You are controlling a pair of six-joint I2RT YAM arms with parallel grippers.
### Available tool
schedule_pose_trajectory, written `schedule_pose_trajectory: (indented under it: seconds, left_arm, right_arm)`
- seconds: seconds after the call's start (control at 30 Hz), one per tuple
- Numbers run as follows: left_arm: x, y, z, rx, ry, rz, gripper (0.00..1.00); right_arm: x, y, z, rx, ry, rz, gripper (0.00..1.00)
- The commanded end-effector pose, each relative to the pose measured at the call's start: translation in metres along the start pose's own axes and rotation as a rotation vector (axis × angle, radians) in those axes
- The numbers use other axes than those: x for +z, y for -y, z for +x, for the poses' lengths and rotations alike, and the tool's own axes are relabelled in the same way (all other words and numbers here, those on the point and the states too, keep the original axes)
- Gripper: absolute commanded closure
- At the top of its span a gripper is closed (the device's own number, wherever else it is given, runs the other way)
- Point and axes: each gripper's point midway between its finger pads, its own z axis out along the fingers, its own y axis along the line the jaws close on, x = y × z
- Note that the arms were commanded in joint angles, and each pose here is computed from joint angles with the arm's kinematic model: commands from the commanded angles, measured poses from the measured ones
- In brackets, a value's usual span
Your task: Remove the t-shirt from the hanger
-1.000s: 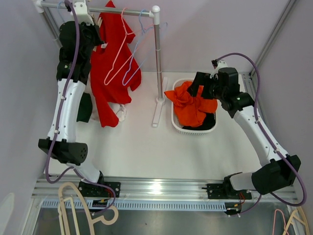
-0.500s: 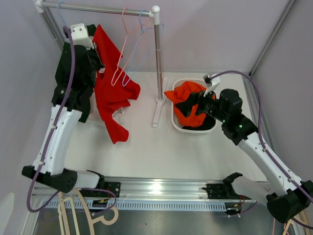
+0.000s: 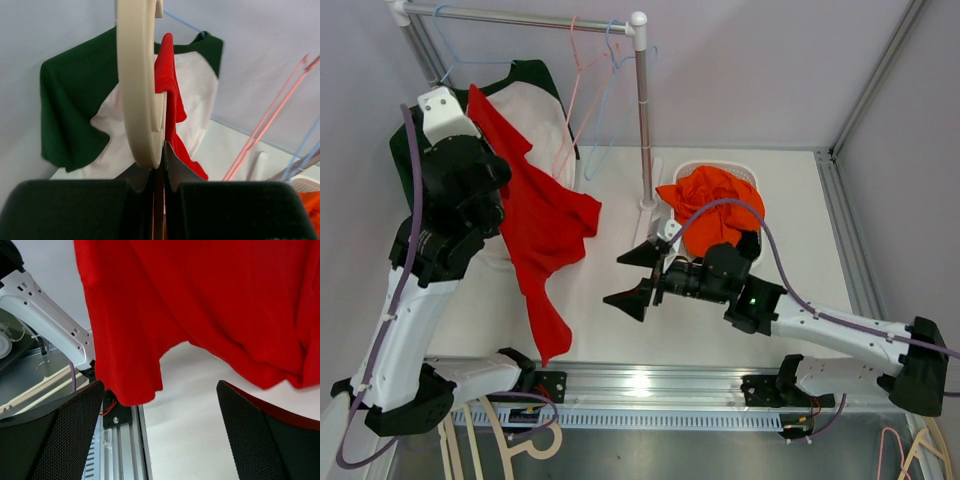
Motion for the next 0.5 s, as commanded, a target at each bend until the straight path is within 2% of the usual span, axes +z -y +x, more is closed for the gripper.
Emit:
schedule_pose_trajectory:
  seconds: [0.0,0.2,0.27,0.47]
  left_arm:
    - [-0.001,-0.016,0.002,-0.013,0.010,-0.110,0.99]
    - [0.004,-0.019,0.010,0.007,0.000,-0.172,0.99]
    - [0.006,-0.015,0.012,-0.002,-0.007,-0.164,0.99]
    - [0.006,-0.003,0.016,-0.014,-0.026,-0.124,0.99]
  right_arm:
    - [0.026,-0.015,-0.049,-0.088,0.178,-0.025,0.00]
    - [0.073,-0.048,-0.038,-0.088,0.170,-0.112,0.01]
    - [0.084,-0.063,-0.047,-0.097,0.195,-0.137,0.01]
    - [0.121,-0.067,-0.042,-0.101,0.199,-0.132,0.00]
